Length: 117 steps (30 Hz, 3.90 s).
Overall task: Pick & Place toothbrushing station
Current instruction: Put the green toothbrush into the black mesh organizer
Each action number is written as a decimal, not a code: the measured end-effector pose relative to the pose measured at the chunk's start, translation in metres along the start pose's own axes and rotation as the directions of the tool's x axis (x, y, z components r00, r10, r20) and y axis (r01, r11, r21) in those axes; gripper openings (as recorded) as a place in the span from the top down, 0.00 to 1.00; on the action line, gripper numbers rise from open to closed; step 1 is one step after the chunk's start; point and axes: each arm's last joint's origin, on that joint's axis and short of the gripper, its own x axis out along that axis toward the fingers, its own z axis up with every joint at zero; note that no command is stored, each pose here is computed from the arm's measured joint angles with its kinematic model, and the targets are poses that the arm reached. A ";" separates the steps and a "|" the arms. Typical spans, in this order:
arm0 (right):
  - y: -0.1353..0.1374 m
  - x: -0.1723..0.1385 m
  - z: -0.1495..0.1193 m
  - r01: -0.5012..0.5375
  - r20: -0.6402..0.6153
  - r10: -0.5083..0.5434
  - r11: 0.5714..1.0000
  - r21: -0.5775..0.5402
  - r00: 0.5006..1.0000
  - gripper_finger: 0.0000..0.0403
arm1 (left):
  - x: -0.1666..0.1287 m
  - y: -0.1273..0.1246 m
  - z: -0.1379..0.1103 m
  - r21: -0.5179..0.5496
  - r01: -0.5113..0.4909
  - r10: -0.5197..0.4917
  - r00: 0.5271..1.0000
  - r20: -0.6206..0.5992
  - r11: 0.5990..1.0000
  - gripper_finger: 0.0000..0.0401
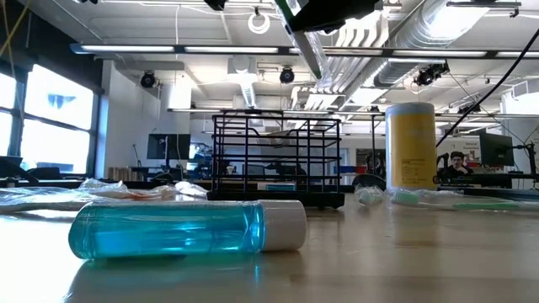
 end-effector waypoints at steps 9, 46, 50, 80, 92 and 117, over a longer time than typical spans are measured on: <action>0.000 0.000 -0.001 -0.002 -0.010 0.002 1.000 -0.004 1.000 0.94 | 0.009 -0.003 -0.006 -0.003 -0.010 0.010 0.999 0.035 1.000 0.49; -0.009 -0.048 -0.007 0.177 -0.158 -0.153 0.973 0.150 0.976 0.47 | -0.017 0.009 0.017 -0.092 -0.046 0.046 0.999 0.005 0.995 0.99; -0.010 -0.062 -0.012 0.187 -0.209 -0.146 0.962 0.196 0.967 0.49 | -0.038 0.021 0.029 -0.125 -0.163 0.151 0.984 -0.096 0.979 0.99; -0.032 -0.050 -0.041 0.250 -0.272 -0.184 0.940 0.232 0.945 0.54 | -0.025 0.041 0.017 -0.229 -0.532 0.356 0.772 -0.527 0.815 0.99; -0.032 -0.050 -0.042 0.251 -0.279 -0.184 0.940 0.230 0.943 0.54 | -0.010 0.034 -0.003 -0.270 -0.526 0.308 0.764 -0.568 0.807 0.99; -0.026 -0.042 -0.064 0.253 -0.329 -0.172 0.942 0.220 0.928 0.54 | 0.012 0.021 -0.040 -0.299 -0.575 0.283 0.710 -0.645 0.762 0.95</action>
